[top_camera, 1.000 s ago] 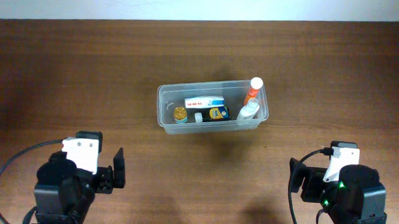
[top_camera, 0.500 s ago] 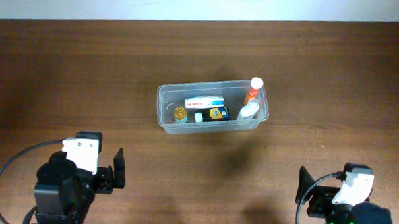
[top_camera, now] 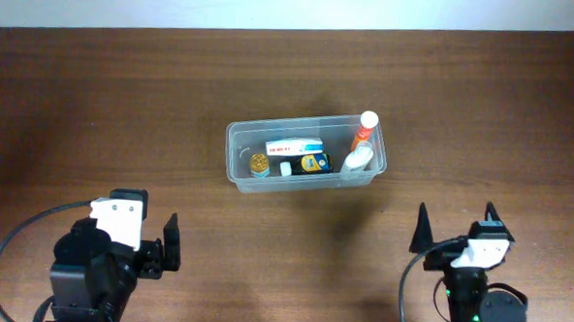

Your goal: Pack container

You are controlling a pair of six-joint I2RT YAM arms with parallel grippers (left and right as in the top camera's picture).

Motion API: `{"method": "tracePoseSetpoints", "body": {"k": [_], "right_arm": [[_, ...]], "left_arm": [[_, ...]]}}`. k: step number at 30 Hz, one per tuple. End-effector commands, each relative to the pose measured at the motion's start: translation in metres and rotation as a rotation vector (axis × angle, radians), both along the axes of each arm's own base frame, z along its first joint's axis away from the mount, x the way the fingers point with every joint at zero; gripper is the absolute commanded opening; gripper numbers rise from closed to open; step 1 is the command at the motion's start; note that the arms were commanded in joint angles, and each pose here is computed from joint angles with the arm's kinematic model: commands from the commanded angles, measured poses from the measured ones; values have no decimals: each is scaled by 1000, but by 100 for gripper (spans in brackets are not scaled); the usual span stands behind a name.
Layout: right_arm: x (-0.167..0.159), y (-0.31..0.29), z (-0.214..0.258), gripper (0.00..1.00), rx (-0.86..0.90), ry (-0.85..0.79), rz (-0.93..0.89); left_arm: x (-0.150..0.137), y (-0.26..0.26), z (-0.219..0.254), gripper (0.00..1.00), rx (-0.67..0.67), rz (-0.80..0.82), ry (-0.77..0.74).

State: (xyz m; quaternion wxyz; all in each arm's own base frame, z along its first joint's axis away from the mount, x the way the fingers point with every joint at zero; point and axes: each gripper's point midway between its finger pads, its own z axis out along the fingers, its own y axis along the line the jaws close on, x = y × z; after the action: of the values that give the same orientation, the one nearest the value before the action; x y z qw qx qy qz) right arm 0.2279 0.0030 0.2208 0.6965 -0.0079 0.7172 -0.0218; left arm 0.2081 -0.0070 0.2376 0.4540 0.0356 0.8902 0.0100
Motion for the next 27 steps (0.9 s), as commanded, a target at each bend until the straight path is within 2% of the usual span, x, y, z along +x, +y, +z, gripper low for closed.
{"method": "tracePoseSetpoints", "body": {"k": [1,4,10,27], "right_arm": [[11,-8,-15,98,-64,-58,-42],[17,-14,-26,98,-51,-107,-68],[17,-18,-63,98,-56,44,-77],[18,-10,-63,98,-56,44,-34]], "left_arm": [[0,0,-1,100,17,-7,0],[0,0,-1,100,17,-7,0],[0,0,-1,100,17,-7,0],[0,0,-1,100,17,-7,0]]}}
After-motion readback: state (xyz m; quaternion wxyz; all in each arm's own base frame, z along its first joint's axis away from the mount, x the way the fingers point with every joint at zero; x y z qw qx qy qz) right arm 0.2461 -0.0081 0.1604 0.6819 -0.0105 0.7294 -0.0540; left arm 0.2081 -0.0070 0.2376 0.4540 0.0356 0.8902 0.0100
